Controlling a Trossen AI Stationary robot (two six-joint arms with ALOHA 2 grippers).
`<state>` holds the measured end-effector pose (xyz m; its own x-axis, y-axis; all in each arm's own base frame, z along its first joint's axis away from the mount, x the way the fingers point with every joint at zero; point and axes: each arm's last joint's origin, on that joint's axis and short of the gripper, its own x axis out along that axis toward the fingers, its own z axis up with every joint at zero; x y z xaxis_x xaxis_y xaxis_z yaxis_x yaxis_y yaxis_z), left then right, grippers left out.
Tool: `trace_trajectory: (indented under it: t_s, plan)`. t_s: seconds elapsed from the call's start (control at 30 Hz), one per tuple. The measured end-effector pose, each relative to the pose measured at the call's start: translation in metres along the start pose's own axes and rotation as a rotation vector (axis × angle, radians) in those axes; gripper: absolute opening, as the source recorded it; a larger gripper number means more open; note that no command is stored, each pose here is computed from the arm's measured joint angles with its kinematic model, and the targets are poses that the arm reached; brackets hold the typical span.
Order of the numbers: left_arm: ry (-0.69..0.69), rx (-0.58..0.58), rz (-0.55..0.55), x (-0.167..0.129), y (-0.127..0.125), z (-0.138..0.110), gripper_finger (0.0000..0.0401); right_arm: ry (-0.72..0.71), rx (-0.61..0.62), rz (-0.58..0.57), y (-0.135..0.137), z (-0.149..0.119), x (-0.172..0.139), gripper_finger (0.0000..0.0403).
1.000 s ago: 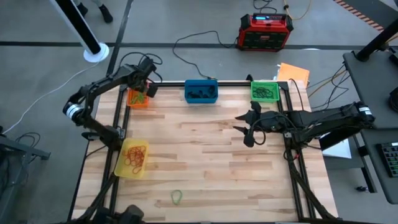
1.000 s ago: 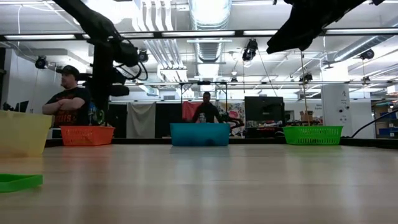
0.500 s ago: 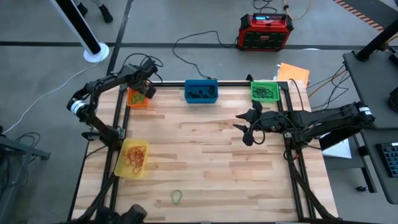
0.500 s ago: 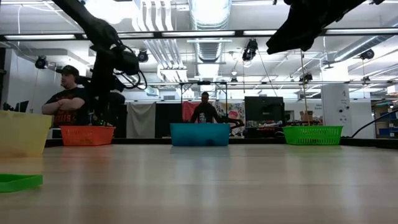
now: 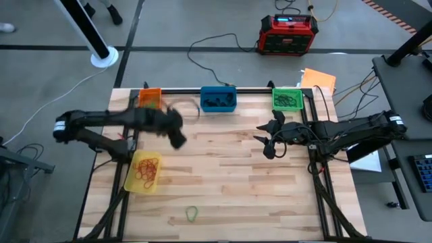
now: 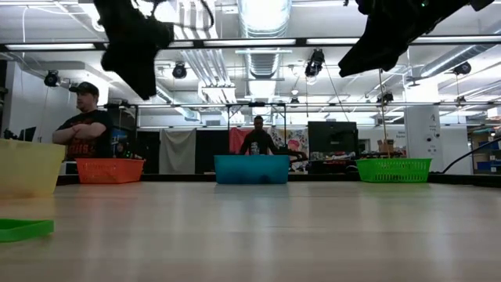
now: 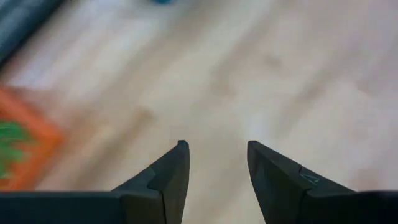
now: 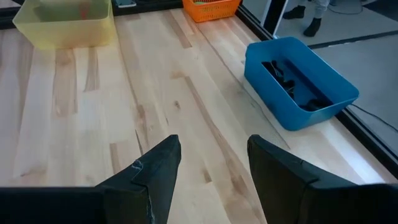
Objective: Sort rubber bands into baskets
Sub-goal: Put the green rubber band into the orange bin
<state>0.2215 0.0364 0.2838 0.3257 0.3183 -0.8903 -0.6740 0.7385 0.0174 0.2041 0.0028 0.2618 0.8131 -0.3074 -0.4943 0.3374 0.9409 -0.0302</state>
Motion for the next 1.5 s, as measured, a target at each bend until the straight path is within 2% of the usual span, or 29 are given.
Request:
trace_trajectory:
  t_s: [0.3, 0.43, 0.53, 0.67, 1.07, 1.27, 1.5]
  plan:
    - [0.029, 0.180, -0.308, -0.023, -0.107, -0.075, 0.0146, 0.000, -0.003, 0.001, 0.000, 0.000, 0.000, 0.0183]
    - [0.090, 0.270, -0.440, -0.019, -0.147, -0.107, 0.0146, 0.000, -0.003, 0.002, 0.000, 0.000, 0.000, 0.0183]
    - [0.129, 0.327, -0.488, -0.010, -0.169, -0.126, 0.0146, 0.001, -0.003, 0.008, 0.000, 0.000, 0.000, 0.0183]
    - [0.173, 0.335, -0.446, 0.008, -0.186, -0.140, 0.0146, 0.001, -0.002, 0.009, 0.000, 0.000, 0.000, 0.0183]
    - [0.234, 0.408, -0.381, 0.037, -0.233, -0.154, 0.0146, 0.011, -0.003, 0.053, 0.002, -0.001, 0.000, 0.0183]
    - [0.294, 0.367, -0.292, 0.047, -0.237, -0.164, 0.0141, 0.013, -0.004, 0.057, 0.002, -0.001, 0.000, 0.0183]
    - [0.358, 0.326, -0.247, 0.059, -0.239, -0.175, 0.0125, 0.013, -0.004, 0.057, 0.002, -0.001, 0.000, 0.0183]
